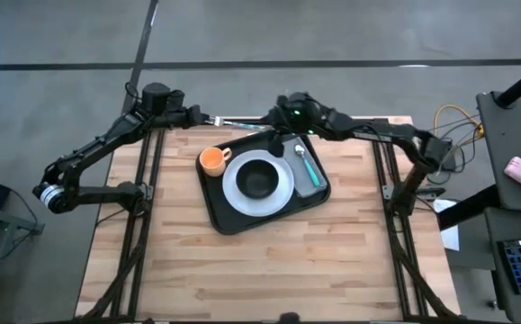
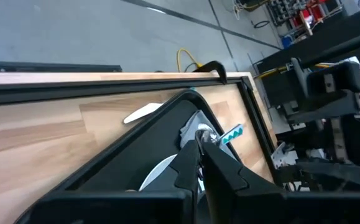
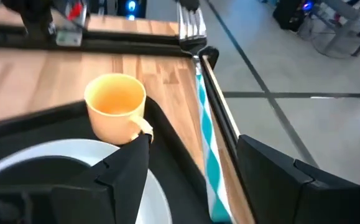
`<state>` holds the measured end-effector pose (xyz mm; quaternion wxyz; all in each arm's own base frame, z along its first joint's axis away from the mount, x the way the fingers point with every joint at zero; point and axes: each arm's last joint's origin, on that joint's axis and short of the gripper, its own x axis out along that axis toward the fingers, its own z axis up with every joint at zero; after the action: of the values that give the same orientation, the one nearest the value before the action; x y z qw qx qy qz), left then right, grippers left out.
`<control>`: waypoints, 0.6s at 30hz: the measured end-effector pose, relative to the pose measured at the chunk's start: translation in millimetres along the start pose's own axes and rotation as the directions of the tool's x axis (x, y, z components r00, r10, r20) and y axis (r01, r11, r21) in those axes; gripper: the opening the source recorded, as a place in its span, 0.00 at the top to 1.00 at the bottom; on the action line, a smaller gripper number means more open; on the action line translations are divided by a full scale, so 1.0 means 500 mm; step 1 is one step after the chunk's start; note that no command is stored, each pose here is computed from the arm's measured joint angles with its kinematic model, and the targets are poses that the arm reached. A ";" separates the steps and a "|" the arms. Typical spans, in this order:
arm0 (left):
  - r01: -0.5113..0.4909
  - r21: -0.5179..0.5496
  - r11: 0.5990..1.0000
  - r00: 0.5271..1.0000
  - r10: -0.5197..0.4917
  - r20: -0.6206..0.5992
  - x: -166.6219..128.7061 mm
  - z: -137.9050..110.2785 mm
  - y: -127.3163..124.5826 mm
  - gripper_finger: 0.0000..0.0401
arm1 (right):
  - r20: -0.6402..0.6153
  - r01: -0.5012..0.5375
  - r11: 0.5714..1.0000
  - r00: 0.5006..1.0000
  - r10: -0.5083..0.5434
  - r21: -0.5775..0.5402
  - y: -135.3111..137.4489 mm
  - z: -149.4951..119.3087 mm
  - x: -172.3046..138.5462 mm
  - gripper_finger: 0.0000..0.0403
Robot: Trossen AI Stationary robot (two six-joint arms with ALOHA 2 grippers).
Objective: Set up tray
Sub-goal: Put the light blue fork on the gray napkin to the left of the light blue spoon on the black tray
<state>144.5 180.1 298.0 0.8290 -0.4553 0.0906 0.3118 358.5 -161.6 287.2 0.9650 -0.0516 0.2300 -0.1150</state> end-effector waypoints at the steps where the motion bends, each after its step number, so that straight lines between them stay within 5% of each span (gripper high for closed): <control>1: 0.003 0.002 1.000 1.000 -0.003 0.003 0.000 0.001 -0.001 1.00 | -0.018 -0.006 1.000 1.000 0.006 -0.019 -0.002 0.007 0.012 0.43; 18: 0.052 0.039 0.998 0.998 -0.053 0.026 -0.001 0.007 -0.008 1.00 | -0.156 -0.064 0.973 0.987 0.029 -0.220 -0.025 0.041 0.136 0.43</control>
<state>146.2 181.3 303.2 0.8466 -0.4374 0.0732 0.2942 424.2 -189.2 277.8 0.9351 -0.1459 0.3156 -0.0693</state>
